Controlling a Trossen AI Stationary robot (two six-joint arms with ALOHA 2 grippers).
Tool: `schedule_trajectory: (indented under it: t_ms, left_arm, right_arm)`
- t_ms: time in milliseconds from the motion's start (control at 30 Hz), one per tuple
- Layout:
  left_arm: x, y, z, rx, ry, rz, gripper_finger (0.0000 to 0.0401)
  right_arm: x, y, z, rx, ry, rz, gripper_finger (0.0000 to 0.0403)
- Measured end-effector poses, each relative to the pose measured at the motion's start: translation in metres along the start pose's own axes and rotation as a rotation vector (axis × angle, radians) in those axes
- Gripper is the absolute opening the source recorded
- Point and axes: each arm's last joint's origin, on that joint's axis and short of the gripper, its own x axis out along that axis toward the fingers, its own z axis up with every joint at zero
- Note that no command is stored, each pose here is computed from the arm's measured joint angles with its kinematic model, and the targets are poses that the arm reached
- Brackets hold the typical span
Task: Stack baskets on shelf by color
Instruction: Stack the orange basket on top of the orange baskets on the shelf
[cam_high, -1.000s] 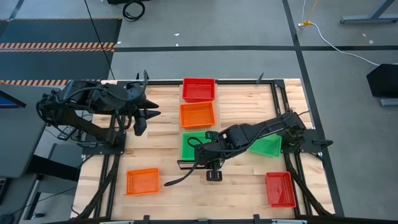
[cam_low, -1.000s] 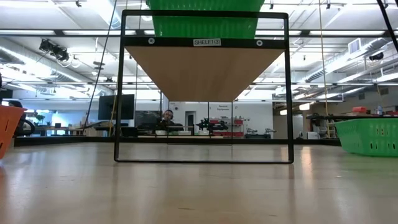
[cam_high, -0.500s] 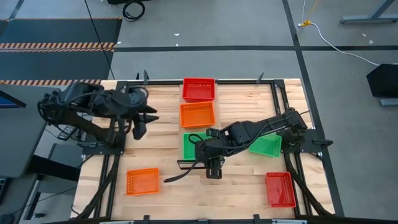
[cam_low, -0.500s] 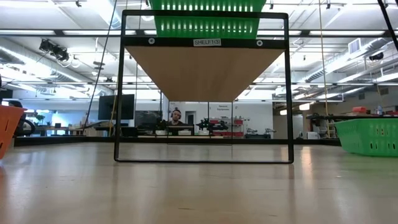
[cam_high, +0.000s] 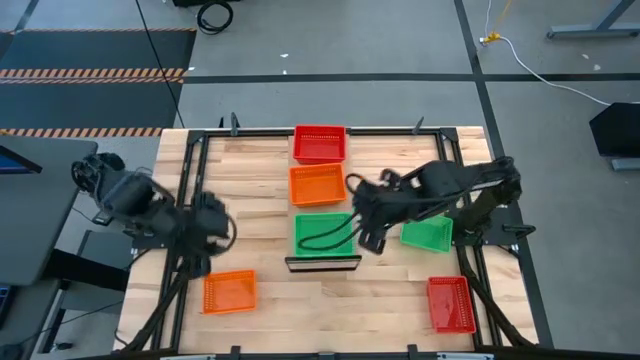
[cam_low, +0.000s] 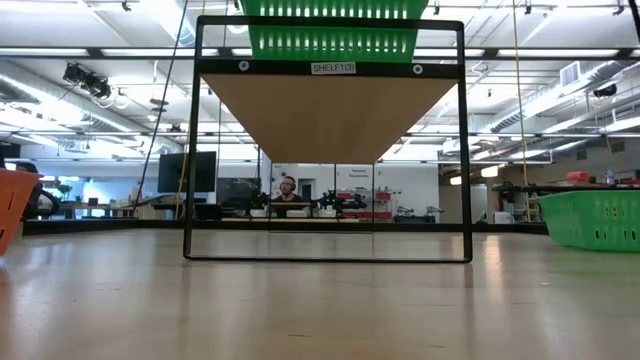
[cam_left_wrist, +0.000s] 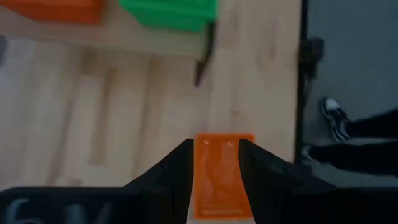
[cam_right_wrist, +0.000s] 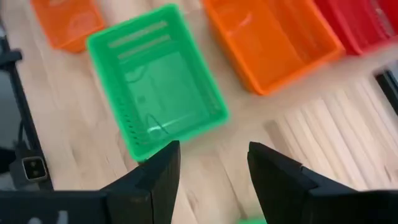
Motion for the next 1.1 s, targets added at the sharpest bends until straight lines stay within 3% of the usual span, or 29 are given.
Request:
schedule_trajectory:
  t_ms: [200, 500, 767, 900, 1100]
  left_arm:
    - [0.041, -0.026, -0.028, -0.004, 0.16, -0.065, 0.0132]
    - [0.1, -0.067, -0.068, -0.088, 0.156, -0.238, 0.0132]
    - [0.139, -0.071, -0.107, -0.123, 0.207, -0.234, 0.0133]
    - [0.161, -0.063, -0.126, -0.119, 0.241, -0.179, 0.0133]
    - [0.19, -0.061, -0.141, -0.036, 0.251, -0.17, 0.0138]
  right_arm:
    - [-0.025, -0.016, -0.013, 0.12, -0.028, 0.041, 0.0192]
    - [-0.017, -0.015, -0.046, 0.198, 0.148, 0.087, 0.0192]
    - [-0.01, 0.003, -0.08, 0.198, 0.255, 0.077, 0.0192]
    - [-0.012, 0.012, -0.093, 0.203, 0.273, 0.078, 0.0192]
    - [-0.021, 0.025, -0.11, 0.229, 0.296, 0.098, 0.0192]
